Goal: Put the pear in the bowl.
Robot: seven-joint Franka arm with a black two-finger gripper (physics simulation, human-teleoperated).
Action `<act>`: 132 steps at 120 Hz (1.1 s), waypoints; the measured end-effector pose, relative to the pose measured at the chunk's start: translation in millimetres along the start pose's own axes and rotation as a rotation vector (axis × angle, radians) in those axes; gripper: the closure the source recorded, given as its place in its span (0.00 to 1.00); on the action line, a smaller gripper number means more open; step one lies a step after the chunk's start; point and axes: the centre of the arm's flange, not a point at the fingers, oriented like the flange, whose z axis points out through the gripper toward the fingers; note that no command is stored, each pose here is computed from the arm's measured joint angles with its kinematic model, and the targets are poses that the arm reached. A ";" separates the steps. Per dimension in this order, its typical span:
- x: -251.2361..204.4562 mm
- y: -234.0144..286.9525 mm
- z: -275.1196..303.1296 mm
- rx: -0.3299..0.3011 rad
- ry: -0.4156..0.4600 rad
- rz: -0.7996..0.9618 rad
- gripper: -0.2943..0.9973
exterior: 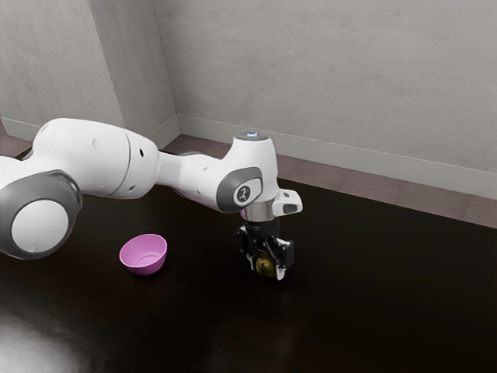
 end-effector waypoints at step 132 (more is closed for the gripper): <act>-40.8 -178.0 -122.6 0.034 0.030 -0.196 0.51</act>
